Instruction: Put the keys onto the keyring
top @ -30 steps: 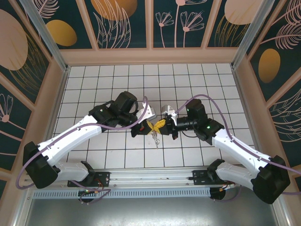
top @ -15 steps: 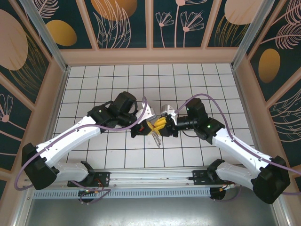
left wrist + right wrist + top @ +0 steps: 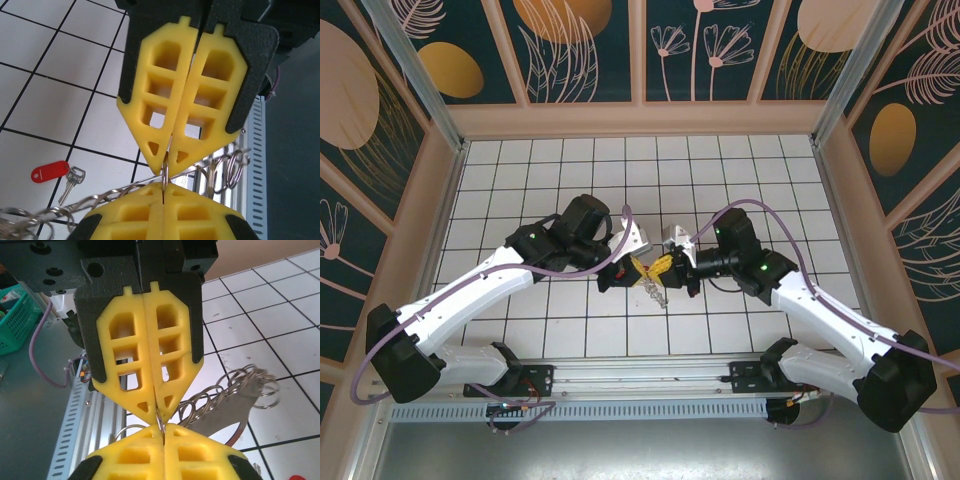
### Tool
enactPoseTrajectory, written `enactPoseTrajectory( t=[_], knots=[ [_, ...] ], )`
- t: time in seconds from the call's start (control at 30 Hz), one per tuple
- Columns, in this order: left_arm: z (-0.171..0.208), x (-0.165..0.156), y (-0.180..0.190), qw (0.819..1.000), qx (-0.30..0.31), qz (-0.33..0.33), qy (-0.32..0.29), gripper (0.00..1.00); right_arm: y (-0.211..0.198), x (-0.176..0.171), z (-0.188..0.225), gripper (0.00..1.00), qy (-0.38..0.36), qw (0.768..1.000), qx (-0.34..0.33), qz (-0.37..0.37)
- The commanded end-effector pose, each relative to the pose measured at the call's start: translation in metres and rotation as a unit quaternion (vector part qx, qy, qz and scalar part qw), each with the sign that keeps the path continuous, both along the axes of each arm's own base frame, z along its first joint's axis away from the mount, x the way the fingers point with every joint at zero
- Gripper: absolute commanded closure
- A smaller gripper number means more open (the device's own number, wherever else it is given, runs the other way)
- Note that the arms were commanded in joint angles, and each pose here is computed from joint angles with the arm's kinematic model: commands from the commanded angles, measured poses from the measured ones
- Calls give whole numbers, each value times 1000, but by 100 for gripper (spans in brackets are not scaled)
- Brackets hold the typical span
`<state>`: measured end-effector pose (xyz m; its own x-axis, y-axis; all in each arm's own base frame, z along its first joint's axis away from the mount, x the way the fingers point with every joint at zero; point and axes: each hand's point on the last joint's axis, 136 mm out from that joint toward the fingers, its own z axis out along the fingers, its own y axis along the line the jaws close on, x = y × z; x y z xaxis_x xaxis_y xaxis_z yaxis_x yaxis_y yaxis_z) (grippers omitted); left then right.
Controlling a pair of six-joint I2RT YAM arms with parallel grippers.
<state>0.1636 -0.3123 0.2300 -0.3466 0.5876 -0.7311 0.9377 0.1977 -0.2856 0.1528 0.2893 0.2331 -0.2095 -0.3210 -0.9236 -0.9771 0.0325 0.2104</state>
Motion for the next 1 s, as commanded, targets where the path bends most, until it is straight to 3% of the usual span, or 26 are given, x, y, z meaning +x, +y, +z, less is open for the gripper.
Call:
enactPoseTrajectory(
  t=[0.0, 0.17, 0.3, 0.67, 0.97],
  knots=[
    [25, -4, -4, 999, -33, -15, -21, 100, 3, -2, 8, 100, -11, 1000, 4, 12],
    [35, -5, -6, 997, -68, -7, -26, 100, 1, -1, 22, 100, -35, 999, 30, 1],
    [45, -7, -5, 993, -111, 11, -32, 79, -4, -4, 42, 100, -44, 996, 83, -10],
    [69, -6, -3, 976, -209, 46, -47, 66, -9, -12, 74, 100, -46, 978, 204, -14],
    [74, -2, 4, 971, -220, 67, -72, 62, -18, -15, 94, 100, -50, 961, 270, -32]
  ],
)
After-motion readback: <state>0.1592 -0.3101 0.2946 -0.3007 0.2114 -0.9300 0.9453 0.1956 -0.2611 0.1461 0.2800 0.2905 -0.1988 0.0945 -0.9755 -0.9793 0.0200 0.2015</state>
